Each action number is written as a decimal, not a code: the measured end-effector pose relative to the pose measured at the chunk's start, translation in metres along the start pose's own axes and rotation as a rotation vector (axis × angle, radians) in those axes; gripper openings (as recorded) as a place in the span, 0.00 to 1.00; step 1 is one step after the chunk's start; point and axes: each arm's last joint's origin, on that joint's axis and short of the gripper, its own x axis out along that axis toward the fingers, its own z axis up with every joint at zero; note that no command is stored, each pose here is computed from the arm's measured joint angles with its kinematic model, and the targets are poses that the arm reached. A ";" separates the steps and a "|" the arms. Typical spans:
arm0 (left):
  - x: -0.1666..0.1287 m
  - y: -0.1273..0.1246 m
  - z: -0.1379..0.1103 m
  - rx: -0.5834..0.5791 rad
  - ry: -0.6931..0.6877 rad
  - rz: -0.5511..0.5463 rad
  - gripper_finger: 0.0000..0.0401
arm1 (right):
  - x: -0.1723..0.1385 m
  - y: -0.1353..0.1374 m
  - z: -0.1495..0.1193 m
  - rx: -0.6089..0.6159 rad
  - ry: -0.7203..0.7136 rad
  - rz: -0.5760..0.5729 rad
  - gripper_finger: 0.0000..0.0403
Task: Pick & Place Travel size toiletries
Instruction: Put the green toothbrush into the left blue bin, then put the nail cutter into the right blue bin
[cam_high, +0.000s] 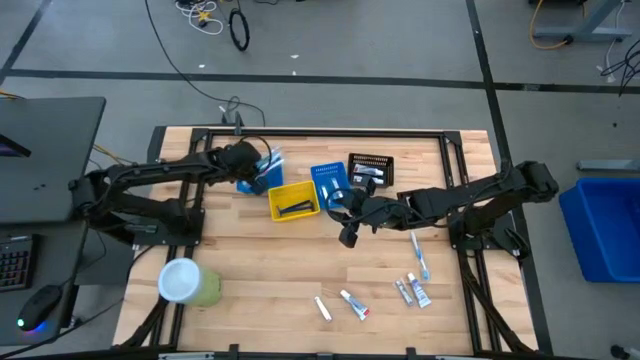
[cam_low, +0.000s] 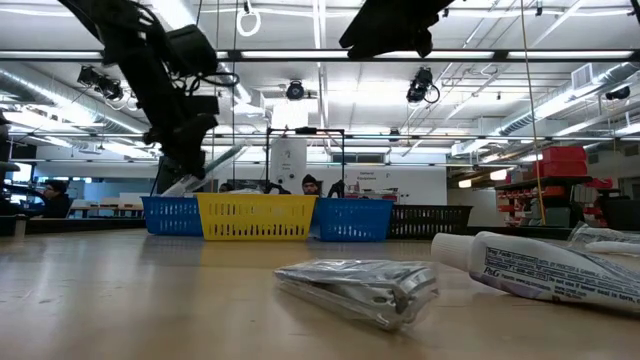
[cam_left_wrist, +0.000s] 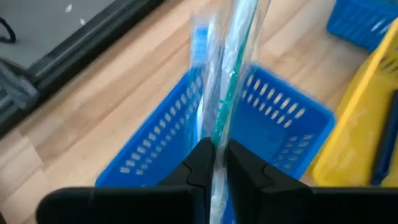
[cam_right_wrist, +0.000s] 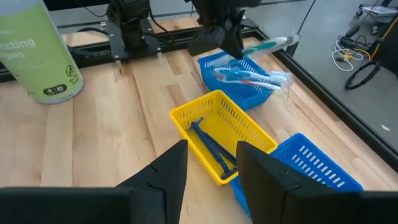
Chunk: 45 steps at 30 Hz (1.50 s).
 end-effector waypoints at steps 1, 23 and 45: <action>0.002 0.001 -0.003 0.000 0.010 0.003 0.10 | 0.000 0.000 0.000 0.000 0.000 0.002 0.36; 0.003 0.001 -0.002 -0.021 -0.015 0.001 0.35 | 0.000 0.000 0.000 0.000 0.002 0.007 0.35; -0.019 -0.053 0.015 -0.006 -0.245 -0.506 0.32 | 0.000 0.004 -0.002 -0.004 0.052 0.147 0.32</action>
